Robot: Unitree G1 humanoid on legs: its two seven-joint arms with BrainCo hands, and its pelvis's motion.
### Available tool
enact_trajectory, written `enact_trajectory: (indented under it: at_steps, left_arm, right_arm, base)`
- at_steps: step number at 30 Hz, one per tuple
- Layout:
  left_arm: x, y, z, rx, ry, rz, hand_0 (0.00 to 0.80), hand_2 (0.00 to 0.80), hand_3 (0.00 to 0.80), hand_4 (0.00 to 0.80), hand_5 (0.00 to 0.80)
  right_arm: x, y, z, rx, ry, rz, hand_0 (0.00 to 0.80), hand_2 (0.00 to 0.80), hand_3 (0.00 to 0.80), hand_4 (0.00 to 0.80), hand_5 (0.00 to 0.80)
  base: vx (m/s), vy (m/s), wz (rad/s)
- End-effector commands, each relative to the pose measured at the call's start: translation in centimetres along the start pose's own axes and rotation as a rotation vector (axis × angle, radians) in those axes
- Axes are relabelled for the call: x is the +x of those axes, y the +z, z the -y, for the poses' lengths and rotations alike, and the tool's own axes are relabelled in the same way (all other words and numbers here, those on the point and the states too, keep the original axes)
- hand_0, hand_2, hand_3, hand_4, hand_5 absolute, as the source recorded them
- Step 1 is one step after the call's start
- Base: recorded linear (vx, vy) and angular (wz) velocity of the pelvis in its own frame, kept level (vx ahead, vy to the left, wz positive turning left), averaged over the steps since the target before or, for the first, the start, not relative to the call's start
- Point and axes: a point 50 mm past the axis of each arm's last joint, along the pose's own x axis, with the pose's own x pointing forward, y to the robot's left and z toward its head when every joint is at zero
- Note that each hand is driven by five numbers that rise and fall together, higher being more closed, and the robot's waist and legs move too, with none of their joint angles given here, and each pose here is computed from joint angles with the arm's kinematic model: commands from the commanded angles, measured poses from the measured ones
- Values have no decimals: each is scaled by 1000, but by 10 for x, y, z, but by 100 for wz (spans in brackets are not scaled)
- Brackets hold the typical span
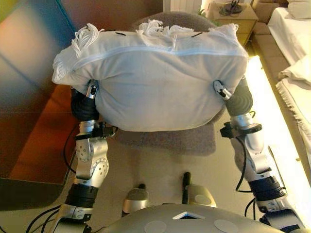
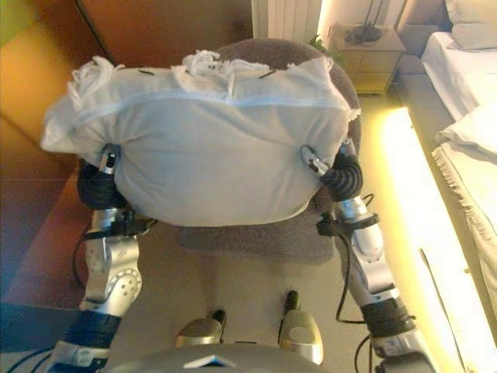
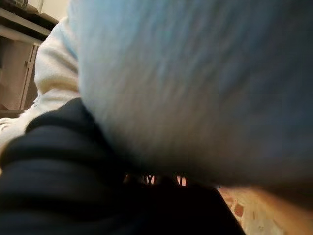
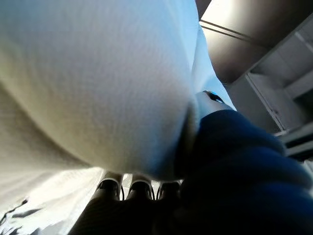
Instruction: Pick up the cushion and take it to the sofa
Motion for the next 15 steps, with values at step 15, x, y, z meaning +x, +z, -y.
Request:
enact_trajectory:
  at_steps: [15]
  left_arm:
    - [11, 16, 32, -92, -138, 87, 800, 800, 800, 800, 800]
  right_arm:
    - [21, 15, -23, -30, 42, 121, 800, 800, 800, 800, 800]
  base:
    - [166, -109, 25]
